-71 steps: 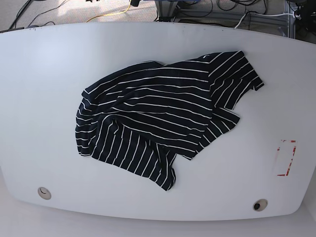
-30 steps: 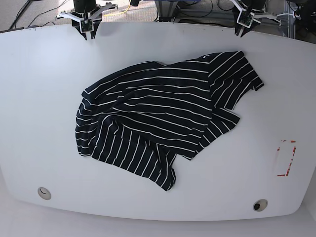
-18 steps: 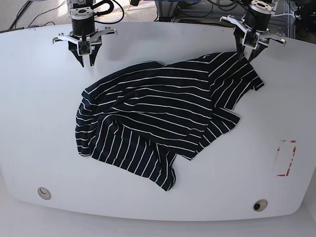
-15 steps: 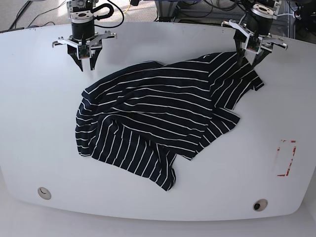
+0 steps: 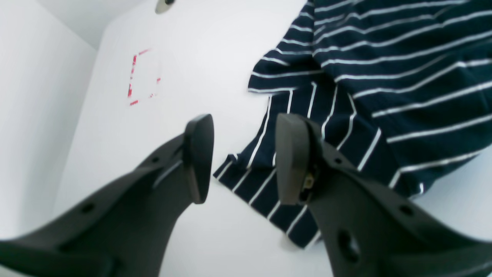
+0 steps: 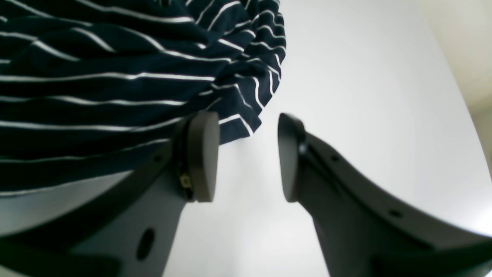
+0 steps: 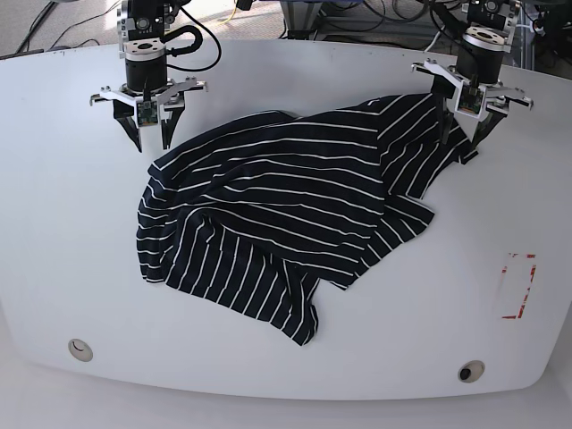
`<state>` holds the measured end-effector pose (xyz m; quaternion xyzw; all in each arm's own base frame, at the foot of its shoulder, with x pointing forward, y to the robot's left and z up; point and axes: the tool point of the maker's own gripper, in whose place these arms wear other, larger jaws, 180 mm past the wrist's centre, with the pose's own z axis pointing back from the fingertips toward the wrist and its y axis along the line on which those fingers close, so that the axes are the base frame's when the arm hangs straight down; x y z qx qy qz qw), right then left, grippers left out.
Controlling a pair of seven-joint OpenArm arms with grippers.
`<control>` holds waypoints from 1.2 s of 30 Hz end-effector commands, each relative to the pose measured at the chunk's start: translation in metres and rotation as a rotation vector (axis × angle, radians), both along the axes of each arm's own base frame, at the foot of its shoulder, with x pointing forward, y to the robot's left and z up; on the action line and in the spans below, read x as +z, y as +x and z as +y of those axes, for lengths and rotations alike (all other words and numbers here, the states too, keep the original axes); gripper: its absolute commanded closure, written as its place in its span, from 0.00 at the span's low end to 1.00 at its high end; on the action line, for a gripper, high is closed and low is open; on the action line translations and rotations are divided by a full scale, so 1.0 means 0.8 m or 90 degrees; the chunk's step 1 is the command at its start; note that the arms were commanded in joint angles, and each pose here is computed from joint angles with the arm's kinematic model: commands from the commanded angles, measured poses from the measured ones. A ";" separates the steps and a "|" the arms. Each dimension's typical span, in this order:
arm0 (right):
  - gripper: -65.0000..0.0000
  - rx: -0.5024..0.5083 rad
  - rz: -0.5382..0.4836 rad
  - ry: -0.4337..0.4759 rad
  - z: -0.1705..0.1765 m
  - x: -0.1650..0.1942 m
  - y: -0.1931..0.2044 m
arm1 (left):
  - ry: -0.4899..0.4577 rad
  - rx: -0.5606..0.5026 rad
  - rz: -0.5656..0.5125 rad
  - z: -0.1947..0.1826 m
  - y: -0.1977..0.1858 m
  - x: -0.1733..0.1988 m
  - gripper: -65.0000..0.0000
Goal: Layout the t-shirt on the table in an organized manner, then fold the t-shirt properly
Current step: 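Lower both grippers toward the striped shirt's edge nearest them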
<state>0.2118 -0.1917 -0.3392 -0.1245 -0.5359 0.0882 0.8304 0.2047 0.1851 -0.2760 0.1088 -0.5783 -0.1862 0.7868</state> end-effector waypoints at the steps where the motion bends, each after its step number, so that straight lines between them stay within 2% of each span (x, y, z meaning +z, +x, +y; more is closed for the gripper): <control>1: 0.59 0.006 -0.029 -0.002 0.000 0.014 0.007 | -0.003 -0.004 -0.031 -0.004 0.006 0.019 0.60; 3: 0.58 0.036 -0.033 0.018 0.013 0.018 0.012 | -0.009 -0.002 -0.030 -0.003 0.012 0.019 0.60; 13: 0.55 0.088 -0.056 0.060 0.032 0.030 0.031 | -0.040 0.019 -0.029 -0.002 0.033 0.006 0.60; 21: 0.54 0.093 -0.058 0.043 0.033 0.031 0.044 | -0.083 0.039 -0.012 -0.014 0.044 -0.016 0.59; 27: 0.54 0.081 -0.023 0.020 0.025 0.018 0.057 | -0.110 0.039 0.010 -0.039 0.056 -0.029 0.58; 36: 0.55 0.068 0.064 0.017 0.028 0.001 0.092 | -0.116 0.000 0.086 -0.093 0.090 -0.052 0.60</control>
